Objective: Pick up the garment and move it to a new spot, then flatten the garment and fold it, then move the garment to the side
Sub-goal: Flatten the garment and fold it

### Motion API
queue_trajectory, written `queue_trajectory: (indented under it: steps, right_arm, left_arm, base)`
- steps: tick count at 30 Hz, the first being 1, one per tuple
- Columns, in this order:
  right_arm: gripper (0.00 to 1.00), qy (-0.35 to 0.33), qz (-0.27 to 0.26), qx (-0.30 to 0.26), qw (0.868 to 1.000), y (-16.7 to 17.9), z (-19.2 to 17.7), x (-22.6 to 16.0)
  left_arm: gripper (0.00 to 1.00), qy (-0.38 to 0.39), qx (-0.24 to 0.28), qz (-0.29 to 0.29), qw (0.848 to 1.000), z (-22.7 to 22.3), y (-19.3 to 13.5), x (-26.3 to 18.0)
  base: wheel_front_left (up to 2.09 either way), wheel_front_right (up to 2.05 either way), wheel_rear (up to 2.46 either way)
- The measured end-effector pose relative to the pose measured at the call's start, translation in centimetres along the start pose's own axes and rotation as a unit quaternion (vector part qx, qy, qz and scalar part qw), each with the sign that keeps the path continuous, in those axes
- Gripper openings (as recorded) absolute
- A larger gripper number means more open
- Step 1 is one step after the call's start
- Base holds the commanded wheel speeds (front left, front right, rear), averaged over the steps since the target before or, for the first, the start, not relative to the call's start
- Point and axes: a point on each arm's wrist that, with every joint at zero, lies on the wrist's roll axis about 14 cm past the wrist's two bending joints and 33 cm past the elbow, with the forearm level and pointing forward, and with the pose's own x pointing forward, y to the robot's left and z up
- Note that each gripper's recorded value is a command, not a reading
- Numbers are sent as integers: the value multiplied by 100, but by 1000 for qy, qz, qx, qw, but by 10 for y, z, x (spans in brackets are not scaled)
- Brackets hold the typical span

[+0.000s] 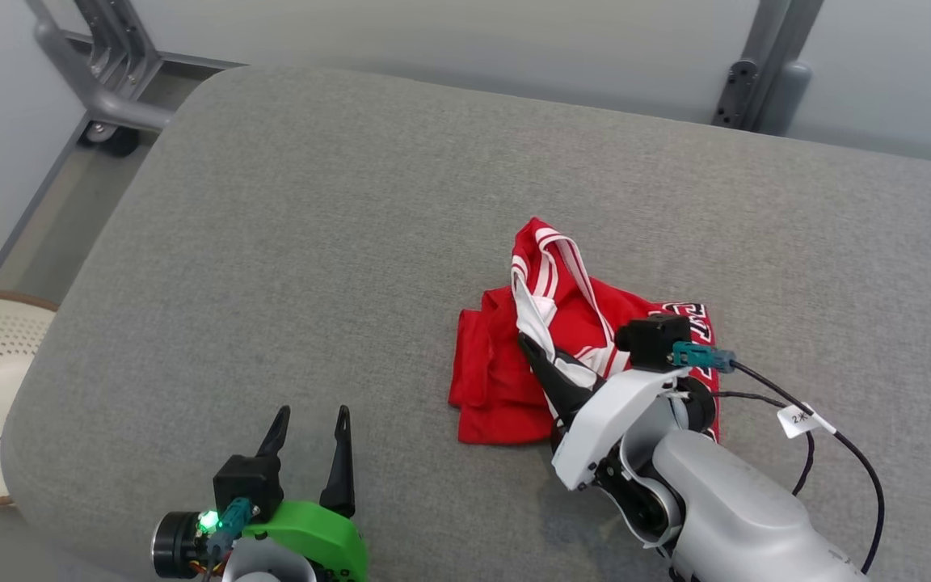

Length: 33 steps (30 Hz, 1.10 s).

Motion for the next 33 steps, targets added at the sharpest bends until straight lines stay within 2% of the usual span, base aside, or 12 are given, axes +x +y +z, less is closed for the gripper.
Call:
queue_trajectory:
  steps: [2, 3, 4, 10, 18, 26, 33]
  right_arm:
    - [0, 6, 11, -10, 1000, 6, -3, 7]
    - [65, 5, 13, -10, 1000, 8, -4, 9]
    - [100, 5, 16, -10, 1000, 9, -4, 11]
    - [100, -18, -7, -12, 1000, -7, 7, 10]
    - [100, -63, -97, -21, 993, -68, 36, -20]
    - [100, -111, -198, -28, 974, -125, 58, -75]
    - [100, -135, -270, -26, 953, -156, 58, -124]
  left_arm:
    - [100, 0, -1, 11, 1000, 0, 6, -3]
    - [100, -1, -1, 14, 1000, 0, 7, -4]
    - [100, -1, -1, 18, 1000, 0, 9, -5]
    - [100, 2, 1, 16, 1000, -1, 7, 0]
    - [100, -8, 7, -21, 1000, 8, -16, 19]
    - [100, -9, 11, -56, 998, 10, -41, 36]
    - [100, -9, 18, -76, 997, 10, -58, 47]
  base:
    - [0, 0, 0]
    - [0, 0, 0]
    - [0, 0, 0]
    - [0, 0, 0]
    - [0, 0, 0]
    - [0, 0, 0]
    - [0, 0, 0]
